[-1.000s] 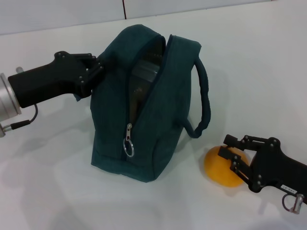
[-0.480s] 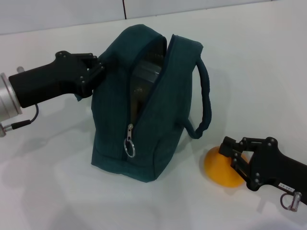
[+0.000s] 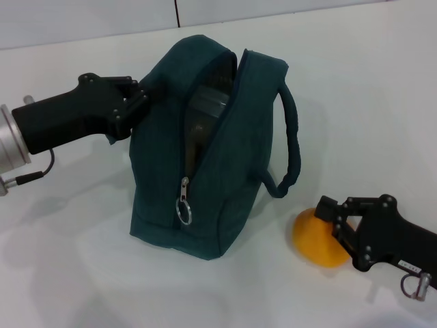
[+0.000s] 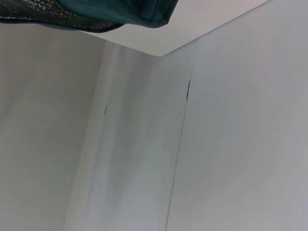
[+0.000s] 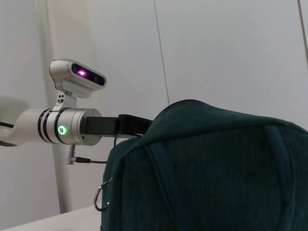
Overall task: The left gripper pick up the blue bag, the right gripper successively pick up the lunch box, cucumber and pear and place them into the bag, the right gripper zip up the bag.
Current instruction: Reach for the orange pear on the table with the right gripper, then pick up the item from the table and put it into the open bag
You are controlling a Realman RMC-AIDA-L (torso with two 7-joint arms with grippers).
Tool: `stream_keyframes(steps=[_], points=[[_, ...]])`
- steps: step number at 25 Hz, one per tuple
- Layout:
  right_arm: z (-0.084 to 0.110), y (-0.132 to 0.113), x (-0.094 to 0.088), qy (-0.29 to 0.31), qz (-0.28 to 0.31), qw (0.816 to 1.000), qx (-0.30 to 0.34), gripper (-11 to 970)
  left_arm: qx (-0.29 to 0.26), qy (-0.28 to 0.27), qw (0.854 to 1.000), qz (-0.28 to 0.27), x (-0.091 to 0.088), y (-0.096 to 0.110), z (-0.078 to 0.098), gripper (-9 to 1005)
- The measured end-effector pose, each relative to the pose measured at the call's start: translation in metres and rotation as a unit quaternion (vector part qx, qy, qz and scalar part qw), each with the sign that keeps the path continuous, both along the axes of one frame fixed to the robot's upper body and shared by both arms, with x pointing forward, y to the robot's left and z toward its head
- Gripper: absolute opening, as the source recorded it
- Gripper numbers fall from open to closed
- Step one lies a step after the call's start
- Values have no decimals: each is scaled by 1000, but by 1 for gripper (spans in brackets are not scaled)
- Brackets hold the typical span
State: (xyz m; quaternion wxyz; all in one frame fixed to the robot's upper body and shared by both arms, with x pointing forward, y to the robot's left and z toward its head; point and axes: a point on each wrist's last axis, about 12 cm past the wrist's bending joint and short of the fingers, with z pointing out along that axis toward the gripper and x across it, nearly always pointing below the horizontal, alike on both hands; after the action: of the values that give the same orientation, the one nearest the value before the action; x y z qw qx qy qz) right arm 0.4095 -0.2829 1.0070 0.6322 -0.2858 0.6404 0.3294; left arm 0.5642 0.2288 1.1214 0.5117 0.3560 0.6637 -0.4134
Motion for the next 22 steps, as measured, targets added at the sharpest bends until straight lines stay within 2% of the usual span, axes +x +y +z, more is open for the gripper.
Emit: stream_keyframes(steps=[9, 10, 11, 13, 16, 18, 22], points=[[22, -16, 6, -80, 1, 997, 17, 41, 0, 0, 1000, -1, -1, 0, 0, 47], [31, -22, 7, -107, -1, 994, 27, 42, 1, -1, 1000, -1, -1, 0, -1, 47], [31, -22, 7, -107, -1, 994, 27, 44, 1, -2, 1000, -1, -1, 0, -1, 47], [49, -34, 10, -155, -11, 987, 53, 47, 4, -7, 1000, -5, -2, -1, -2, 47], [59, -40, 11, -173, -5, 982, 74, 51, 5, -21, 1000, -13, -5, -5, -4, 47], [72, -47, 14, -180, 11, 978, 106, 54, -1, -27, 1000, -14, -6, -7, -4, 47], [99, -53, 31, -167, 75, 972, 148, 60, -15, -41, 999, -9, -9, -6, -3, 47]])
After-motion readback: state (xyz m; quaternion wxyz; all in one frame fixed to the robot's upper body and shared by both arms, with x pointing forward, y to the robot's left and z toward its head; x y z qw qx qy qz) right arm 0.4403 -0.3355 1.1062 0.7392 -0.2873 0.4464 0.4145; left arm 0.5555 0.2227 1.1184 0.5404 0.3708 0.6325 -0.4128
